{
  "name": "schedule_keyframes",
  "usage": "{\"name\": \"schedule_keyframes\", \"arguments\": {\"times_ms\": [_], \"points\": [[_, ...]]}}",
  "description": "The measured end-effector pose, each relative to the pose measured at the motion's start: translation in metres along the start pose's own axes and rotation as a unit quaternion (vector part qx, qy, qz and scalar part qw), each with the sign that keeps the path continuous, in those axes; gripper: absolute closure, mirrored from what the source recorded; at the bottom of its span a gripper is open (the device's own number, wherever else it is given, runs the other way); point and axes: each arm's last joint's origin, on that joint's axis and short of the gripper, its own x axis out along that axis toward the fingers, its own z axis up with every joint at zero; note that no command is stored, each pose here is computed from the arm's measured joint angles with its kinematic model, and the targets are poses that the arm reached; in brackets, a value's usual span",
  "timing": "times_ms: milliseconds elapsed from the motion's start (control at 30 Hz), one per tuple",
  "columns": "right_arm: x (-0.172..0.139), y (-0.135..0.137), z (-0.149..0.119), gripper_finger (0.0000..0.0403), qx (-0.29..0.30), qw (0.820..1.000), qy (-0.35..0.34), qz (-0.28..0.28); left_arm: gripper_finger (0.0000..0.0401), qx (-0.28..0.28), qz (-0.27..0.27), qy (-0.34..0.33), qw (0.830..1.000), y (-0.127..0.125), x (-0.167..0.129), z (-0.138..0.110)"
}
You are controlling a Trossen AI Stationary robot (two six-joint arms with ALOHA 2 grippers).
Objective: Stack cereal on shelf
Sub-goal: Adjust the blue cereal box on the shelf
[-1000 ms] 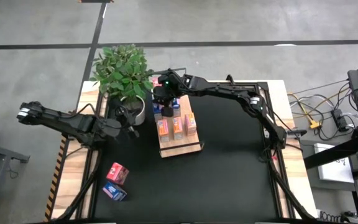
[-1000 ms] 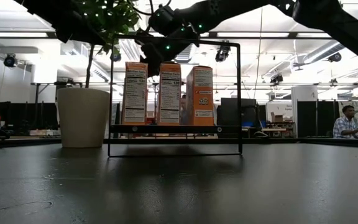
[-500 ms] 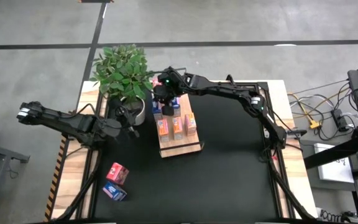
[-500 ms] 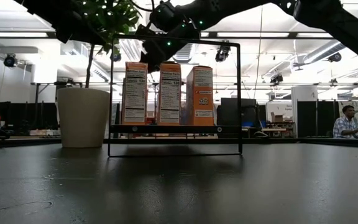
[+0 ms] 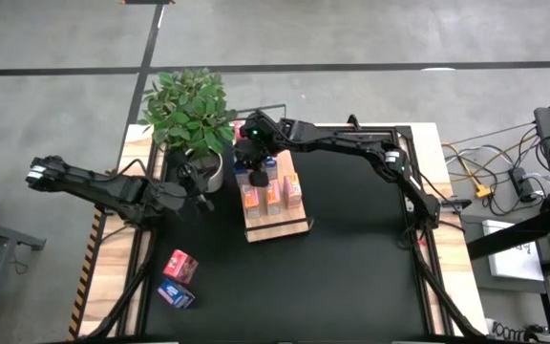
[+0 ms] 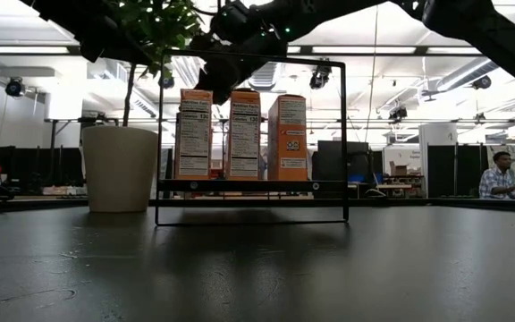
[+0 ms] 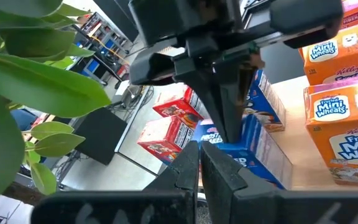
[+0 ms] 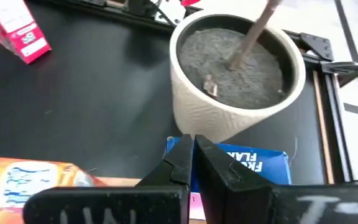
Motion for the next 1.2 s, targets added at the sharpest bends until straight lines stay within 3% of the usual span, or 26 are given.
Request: {"name": "schedule_keyframes", "arguments": {"times_ms": [1200], "points": [[-0.013, -0.004, -0.006, 0.0394, -0.017, 0.999, 0.034, 0.006, 0.0401, 0.0, 0.0, 0.0, 1.0, 0.0, 0.0, 0.0]]}}
